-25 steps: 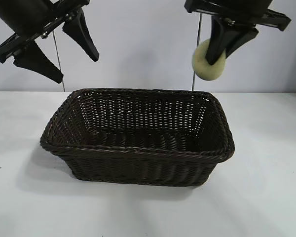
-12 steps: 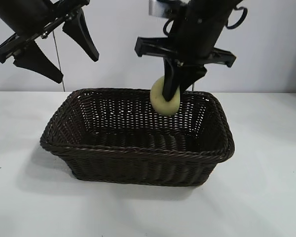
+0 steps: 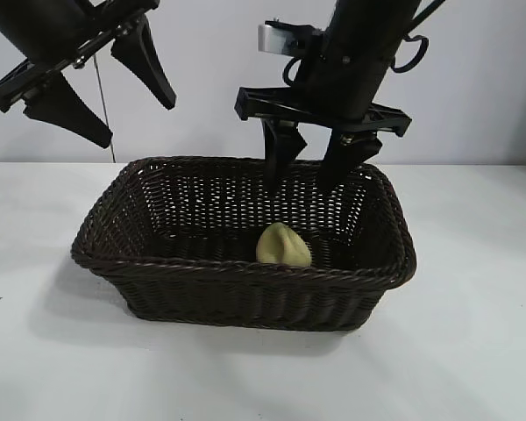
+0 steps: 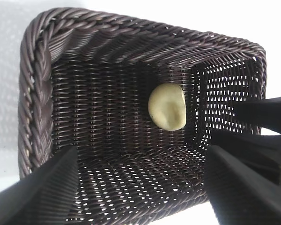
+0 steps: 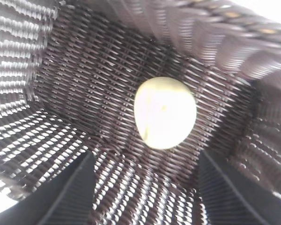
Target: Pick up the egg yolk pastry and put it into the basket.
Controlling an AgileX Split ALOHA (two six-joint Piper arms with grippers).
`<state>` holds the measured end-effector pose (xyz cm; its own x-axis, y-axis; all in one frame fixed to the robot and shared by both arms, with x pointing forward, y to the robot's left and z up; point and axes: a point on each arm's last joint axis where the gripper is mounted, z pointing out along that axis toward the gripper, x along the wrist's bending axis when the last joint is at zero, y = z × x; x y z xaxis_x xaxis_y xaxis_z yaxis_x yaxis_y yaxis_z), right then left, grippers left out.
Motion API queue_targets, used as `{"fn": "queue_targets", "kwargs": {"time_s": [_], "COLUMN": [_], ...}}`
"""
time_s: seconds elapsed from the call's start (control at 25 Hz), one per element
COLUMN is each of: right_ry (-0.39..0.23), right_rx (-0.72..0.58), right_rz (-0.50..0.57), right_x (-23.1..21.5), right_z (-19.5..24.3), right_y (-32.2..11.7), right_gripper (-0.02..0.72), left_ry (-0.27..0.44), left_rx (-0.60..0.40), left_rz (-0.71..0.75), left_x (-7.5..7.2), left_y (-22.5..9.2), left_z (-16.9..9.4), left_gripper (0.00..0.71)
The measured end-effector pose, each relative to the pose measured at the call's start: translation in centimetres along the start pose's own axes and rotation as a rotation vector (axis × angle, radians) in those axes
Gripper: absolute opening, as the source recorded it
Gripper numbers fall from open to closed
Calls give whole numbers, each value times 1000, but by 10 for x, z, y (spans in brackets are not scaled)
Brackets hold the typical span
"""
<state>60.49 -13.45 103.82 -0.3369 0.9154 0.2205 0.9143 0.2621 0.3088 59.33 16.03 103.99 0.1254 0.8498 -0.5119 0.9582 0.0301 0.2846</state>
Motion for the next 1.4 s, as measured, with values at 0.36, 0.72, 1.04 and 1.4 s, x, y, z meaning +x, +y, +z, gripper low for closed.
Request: {"fn": "queue_targets", "kwargs": {"time_s": [0.36,0.72,1.04,1.4], "right_ry": [75,71,71,70], "right_rx": [-1,1,0,-1], "right_rz": [84,92,91,91], "right_x": [-56,-63,-63,-63], "right_z": [-42,-55,-55,-55], "right_y": [-6,-11,-11,-11], "right_gripper": [474,474,474,474], "left_ry": [0,0,0,2], "left_rx": [2,2,-9,-34], "left_rz": [0,0,0,0], "left_x": [0,0,0,0], "left_y": [0,0,1,3], "left_z": [0,0,0,0], "left_gripper": [540,540,540,540]}}
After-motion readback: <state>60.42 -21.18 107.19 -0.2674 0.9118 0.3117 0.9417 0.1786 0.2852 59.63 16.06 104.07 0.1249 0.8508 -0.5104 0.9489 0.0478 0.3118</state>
